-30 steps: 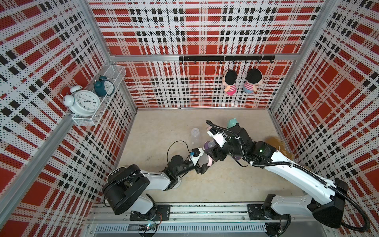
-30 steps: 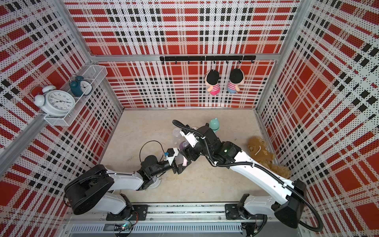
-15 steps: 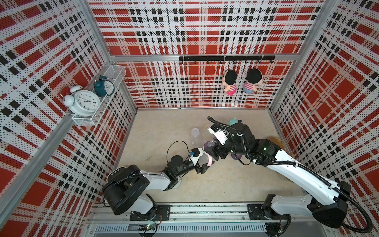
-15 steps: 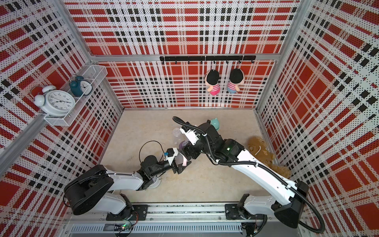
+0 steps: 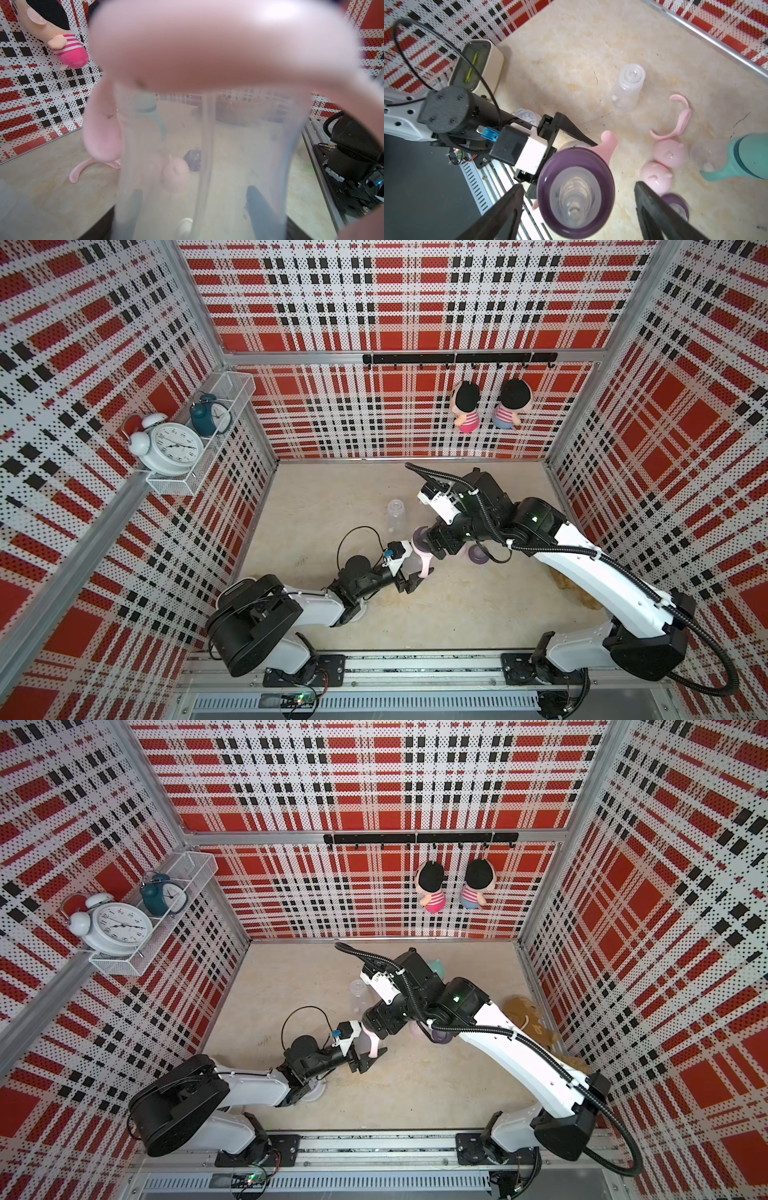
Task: Assemble the baby bottles
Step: Screw the nipple onto the baby bottle.
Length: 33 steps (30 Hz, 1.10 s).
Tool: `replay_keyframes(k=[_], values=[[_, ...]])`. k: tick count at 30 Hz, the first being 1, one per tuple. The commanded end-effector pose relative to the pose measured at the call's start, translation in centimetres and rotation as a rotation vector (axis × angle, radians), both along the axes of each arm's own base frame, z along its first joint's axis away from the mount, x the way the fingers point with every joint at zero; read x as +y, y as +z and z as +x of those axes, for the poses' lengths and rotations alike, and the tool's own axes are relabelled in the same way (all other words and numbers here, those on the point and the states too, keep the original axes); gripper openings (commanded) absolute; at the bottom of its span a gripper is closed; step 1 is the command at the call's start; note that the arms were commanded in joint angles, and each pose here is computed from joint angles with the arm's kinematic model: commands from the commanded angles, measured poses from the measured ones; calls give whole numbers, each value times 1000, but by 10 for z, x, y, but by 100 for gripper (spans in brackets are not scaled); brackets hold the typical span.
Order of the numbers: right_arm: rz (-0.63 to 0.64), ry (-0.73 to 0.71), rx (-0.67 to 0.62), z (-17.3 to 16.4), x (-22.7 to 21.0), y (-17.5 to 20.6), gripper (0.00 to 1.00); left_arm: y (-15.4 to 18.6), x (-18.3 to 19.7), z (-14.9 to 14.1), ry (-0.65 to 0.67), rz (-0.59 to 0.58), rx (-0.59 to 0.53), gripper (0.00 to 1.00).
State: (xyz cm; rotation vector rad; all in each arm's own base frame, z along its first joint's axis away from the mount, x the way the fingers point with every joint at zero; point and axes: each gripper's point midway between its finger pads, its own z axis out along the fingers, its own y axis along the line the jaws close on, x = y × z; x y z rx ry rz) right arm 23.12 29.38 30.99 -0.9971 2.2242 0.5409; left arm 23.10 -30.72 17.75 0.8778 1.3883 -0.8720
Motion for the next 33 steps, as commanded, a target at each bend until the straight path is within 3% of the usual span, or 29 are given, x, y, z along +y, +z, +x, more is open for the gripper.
replay_keyframes(k=[1, 33], values=[[-79, -8, 25, -6, -12, -8, 86, 16, 0, -4, -6, -39, -60, 0], [-116, 40, 81, -6, 6, -20, 83, 15, -1, -4, 4, -25, -70, 0]])
